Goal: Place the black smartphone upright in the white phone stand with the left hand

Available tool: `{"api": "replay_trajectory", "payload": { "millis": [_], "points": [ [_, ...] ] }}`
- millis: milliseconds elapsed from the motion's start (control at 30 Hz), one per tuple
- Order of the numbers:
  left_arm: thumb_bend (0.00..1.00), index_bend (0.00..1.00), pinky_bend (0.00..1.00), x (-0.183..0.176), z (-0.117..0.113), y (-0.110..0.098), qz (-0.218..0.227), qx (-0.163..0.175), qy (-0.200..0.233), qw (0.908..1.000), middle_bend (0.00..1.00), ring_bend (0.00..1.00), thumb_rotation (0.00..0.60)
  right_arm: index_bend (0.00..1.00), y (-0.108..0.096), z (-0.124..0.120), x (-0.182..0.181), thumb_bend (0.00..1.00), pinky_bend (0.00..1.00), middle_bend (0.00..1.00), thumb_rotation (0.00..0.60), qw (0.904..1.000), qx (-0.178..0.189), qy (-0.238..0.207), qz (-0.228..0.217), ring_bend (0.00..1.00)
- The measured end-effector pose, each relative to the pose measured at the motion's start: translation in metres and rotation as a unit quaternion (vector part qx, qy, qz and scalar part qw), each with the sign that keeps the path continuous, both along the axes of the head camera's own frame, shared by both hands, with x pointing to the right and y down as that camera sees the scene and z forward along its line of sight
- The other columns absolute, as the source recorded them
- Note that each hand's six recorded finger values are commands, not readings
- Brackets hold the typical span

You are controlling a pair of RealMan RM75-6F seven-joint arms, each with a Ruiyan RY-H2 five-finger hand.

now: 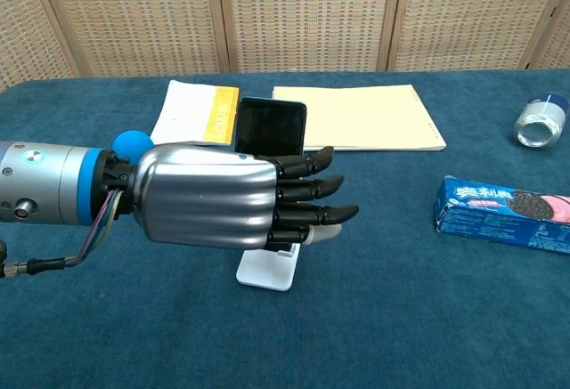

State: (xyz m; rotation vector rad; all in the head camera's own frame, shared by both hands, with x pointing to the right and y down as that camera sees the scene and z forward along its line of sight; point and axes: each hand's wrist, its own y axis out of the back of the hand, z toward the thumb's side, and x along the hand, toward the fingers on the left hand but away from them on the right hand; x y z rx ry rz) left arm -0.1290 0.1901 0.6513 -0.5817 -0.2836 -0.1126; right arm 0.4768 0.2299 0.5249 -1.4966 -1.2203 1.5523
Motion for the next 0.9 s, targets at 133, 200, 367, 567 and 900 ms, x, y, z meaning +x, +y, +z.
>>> {"api": "replay_trajectory", "payload": {
  "millis": [133, 200, 367, 567, 900],
  "points": [
    [0.0, 0.0, 0.0, -0.004, -0.01, -0.002, -0.005, -0.007, 0.014, 0.9999, 0.0, 0.0, 0.6, 0.05, 0.0, 0.0, -0.001, 0.0, 0.0, 0.0, 0.6, 1.0, 0.0, 0.0, -0.002, 0.0],
    [0.0, 0.0, 0.0, -0.007, -0.017, -0.004, -0.011, -0.008, 0.024, 0.9996, 0.0, 0.0, 0.6, 0.05, 0.0, 0.0, -0.002, 0.0, 0.0, 0.0, 0.6, 1.0, 0.0, 0.0, -0.003, 0.0],
    [0.0, 0.0, 0.0, -0.016, -0.04, -0.016, -0.043, -0.018, 0.067, 0.9967, 0.0, 0.0, 0.6, 0.05, 0.001, 0.0, -0.004, 0.0, 0.0, 0.0, 0.6, 1.0, -0.001, -0.001, -0.005, 0.0],
    [0.0, 0.0, 0.0, -0.046, -0.081, -0.046, -0.177, -0.093, 0.179, 0.9635, 0.0, 0.0, 0.6, 0.05, 0.002, 0.0, -0.006, 0.0, 0.0, 0.0, 0.6, 1.0, -0.002, -0.004, -0.008, 0.0],
    [0.0, 0.0, 0.0, -0.163, -0.09, -0.07, -0.489, -0.338, 0.346, 0.7263, 0.0, 0.0, 0.6, 0.05, 0.002, 0.0, -0.009, 0.0, 0.0, 0.0, 0.6, 0.9999, -0.001, -0.002, -0.011, 0.0]
  ]
}}
